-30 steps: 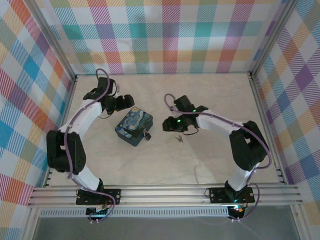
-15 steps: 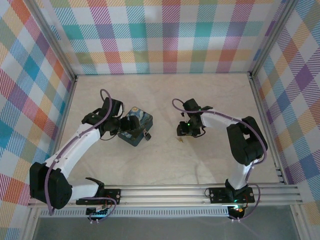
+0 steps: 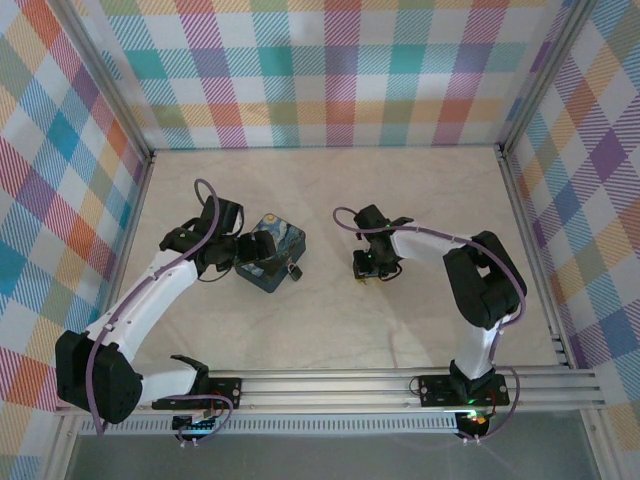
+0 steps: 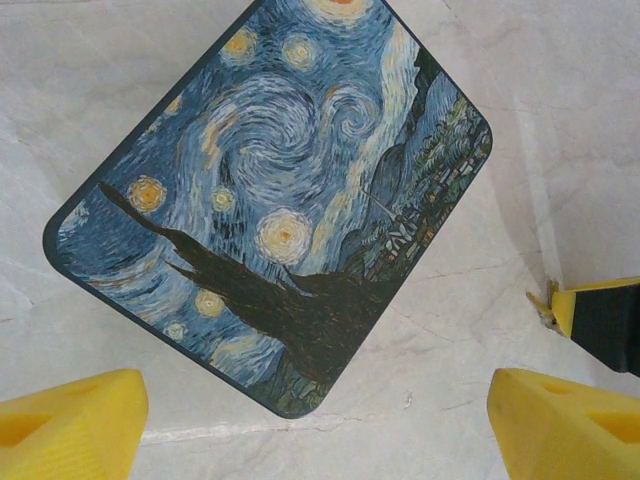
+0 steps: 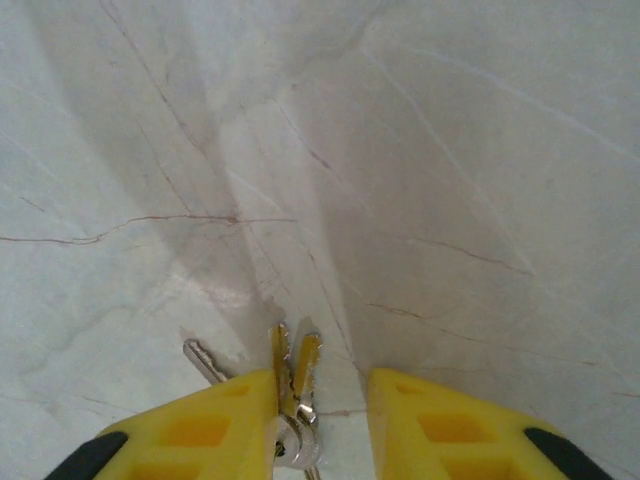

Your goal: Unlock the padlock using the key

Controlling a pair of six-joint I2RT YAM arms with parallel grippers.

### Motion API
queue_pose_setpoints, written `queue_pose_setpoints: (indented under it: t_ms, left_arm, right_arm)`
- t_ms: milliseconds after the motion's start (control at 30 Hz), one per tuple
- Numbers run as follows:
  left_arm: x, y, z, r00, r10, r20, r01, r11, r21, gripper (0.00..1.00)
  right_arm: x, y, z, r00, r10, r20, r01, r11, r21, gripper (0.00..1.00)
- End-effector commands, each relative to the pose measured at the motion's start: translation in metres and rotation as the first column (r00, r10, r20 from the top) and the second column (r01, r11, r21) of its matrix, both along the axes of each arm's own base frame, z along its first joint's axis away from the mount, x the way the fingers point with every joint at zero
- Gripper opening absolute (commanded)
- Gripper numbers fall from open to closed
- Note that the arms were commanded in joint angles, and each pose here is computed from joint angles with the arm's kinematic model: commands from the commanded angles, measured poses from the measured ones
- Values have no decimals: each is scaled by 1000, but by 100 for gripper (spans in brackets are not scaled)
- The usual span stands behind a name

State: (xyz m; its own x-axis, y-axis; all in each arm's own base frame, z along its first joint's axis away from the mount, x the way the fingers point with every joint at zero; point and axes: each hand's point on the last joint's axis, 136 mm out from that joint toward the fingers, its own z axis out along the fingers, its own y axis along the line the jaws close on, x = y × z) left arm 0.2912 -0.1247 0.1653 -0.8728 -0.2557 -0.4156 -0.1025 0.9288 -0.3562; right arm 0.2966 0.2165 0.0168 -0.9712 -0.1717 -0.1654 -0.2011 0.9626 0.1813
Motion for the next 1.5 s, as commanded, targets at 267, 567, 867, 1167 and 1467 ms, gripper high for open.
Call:
queue_pose_setpoints:
  t_ms: [267,567,867,1167,1467]
  left_arm:
    - [4,0,13,1000,-15,17,14,1000,24,88]
    - [0,1,18,999,-17,27,16,1000,24,88]
    - [0,0,19,999,-15,28,15,1000,21,88]
    - [5,-2,19,999,-18,30,17,1000,22,88]
    - [8,-2,16,999,-18,27,17,999,30,88]
  right_arm:
    - [-43,1,-10,994,-43,-100,44,999,11,40]
    - [-37,10,16,998,-5,-55,7,1000,26,47]
    - [-47,-5,-16,997,-22,-70,15,995,-100,45]
    - [-8,-5,-5,999,-31,44,36,990,-140,47]
    - [17,1,2,995,-25,96,37,992,-121,36]
